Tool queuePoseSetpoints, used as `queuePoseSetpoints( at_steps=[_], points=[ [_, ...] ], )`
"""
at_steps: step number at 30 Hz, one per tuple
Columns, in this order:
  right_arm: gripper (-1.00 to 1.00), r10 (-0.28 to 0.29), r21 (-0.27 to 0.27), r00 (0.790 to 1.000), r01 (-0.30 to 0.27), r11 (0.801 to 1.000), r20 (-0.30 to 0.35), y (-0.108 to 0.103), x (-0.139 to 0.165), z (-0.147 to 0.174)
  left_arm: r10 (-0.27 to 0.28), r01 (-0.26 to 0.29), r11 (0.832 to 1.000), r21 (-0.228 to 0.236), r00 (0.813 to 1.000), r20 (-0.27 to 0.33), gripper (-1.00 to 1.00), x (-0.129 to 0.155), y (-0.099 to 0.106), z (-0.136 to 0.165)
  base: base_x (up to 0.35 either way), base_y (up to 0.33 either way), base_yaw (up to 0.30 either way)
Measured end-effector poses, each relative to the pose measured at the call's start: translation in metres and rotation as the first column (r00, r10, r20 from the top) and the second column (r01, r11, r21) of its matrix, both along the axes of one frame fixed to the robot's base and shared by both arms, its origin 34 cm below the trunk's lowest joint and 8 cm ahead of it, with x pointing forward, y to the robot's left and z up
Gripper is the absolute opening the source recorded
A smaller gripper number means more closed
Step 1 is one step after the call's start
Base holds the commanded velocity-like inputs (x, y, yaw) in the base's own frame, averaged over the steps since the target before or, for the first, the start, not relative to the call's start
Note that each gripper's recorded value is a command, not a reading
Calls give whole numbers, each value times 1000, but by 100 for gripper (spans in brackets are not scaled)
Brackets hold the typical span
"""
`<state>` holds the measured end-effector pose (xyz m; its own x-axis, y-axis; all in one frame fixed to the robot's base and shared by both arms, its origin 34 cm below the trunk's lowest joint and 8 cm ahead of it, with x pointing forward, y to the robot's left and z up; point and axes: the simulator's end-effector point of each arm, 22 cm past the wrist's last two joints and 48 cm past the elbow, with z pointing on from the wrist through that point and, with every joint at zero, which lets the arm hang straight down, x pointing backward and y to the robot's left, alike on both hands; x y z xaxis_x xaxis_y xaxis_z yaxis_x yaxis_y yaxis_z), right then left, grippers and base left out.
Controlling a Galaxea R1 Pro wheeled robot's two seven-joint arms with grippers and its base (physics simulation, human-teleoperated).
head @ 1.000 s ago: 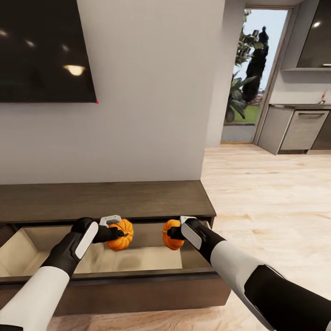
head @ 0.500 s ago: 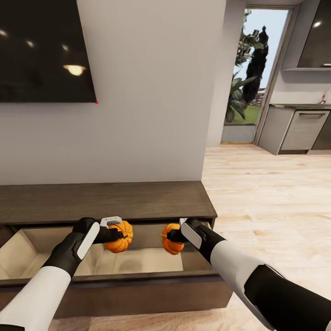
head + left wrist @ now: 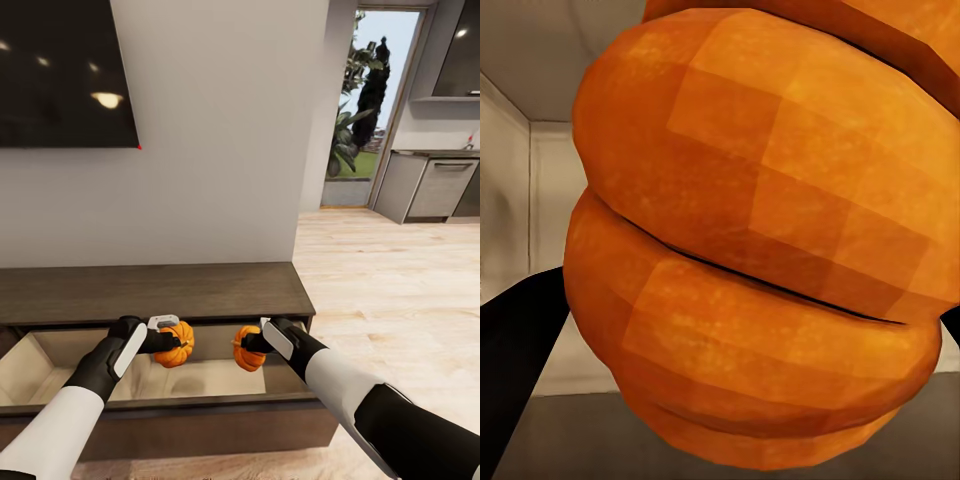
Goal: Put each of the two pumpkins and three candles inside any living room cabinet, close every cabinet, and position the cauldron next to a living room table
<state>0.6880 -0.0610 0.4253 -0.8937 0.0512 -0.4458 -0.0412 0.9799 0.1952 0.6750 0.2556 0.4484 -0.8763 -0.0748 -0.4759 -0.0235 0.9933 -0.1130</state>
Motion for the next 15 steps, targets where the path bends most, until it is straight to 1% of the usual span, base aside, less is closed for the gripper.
queuePoseSetpoints(
  at_steps=[2,9,15],
  points=[
    [-100,0,1,1000,0,1000,-7,0,0,-5,-1,1,1000,1,1000,-8,-100,-1,0,-5,0,0,0],
    [-100,-4,3,1000,4,1000,10,1,3,-2,-1,1,1000,0,1000,-8,-100,0,0,-5,0,0,0],
    [-100,-15,4,1000,15,1000,3,-3,6,-16,0,0,1000,1,999,-33,-100,-2,0,-20,0,0,0]
  ],
)
